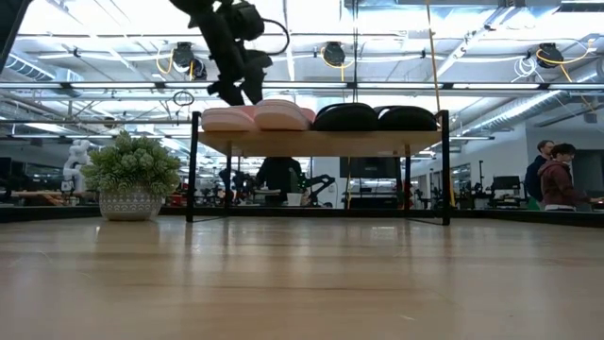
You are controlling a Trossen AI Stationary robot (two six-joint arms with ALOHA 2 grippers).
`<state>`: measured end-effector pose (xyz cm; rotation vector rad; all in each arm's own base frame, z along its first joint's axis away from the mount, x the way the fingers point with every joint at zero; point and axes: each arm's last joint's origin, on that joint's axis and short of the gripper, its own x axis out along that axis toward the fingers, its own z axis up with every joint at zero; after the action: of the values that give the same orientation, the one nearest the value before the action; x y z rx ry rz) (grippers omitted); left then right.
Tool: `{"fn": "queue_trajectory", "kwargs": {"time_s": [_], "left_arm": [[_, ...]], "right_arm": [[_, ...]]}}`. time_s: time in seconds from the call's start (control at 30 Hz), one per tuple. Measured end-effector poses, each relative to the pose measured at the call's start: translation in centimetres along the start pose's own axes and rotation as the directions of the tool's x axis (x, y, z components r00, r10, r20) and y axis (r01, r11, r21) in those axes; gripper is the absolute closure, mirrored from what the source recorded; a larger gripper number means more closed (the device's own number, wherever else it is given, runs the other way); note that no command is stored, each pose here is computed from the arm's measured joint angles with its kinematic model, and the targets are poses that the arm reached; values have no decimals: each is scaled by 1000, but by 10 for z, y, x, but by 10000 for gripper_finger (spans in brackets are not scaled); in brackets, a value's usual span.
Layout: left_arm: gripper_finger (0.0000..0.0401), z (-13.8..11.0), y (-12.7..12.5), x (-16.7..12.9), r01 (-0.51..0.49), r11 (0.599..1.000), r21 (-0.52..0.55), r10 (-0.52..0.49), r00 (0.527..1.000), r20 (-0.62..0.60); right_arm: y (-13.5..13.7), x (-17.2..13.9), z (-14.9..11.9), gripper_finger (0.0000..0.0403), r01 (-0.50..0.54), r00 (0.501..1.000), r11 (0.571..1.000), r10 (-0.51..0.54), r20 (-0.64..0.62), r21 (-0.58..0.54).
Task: Pick and place slides into the shelf
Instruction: Put the pink slipper on the shelf, then return to Home Position
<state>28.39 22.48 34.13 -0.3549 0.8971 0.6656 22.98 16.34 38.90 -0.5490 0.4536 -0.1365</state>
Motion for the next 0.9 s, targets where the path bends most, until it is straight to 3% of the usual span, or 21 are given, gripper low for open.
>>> {"fn": "queue_trajectory", "kwargs": {"time_s": [0.53, 0.77, 0.9], "left_arm": [[130, 0, 1, 17, -5, 1000, 17, 5, 999, -34], [130, 1, 1, -9, -28, 999, 19, 27, 999, 27], [130, 3, 1, -39, -30, 1000, 6, 29, 995, 98]], "right_arm": [[4, 3, -5, 284, -1, 1000, 1000, 2, -11, 6], [4, 3, -5, 284, -2, 1000, 1000, 2, -11, 5], [4, 3, -5, 284, -1, 1000, 1000, 1, -11, 4]]}}
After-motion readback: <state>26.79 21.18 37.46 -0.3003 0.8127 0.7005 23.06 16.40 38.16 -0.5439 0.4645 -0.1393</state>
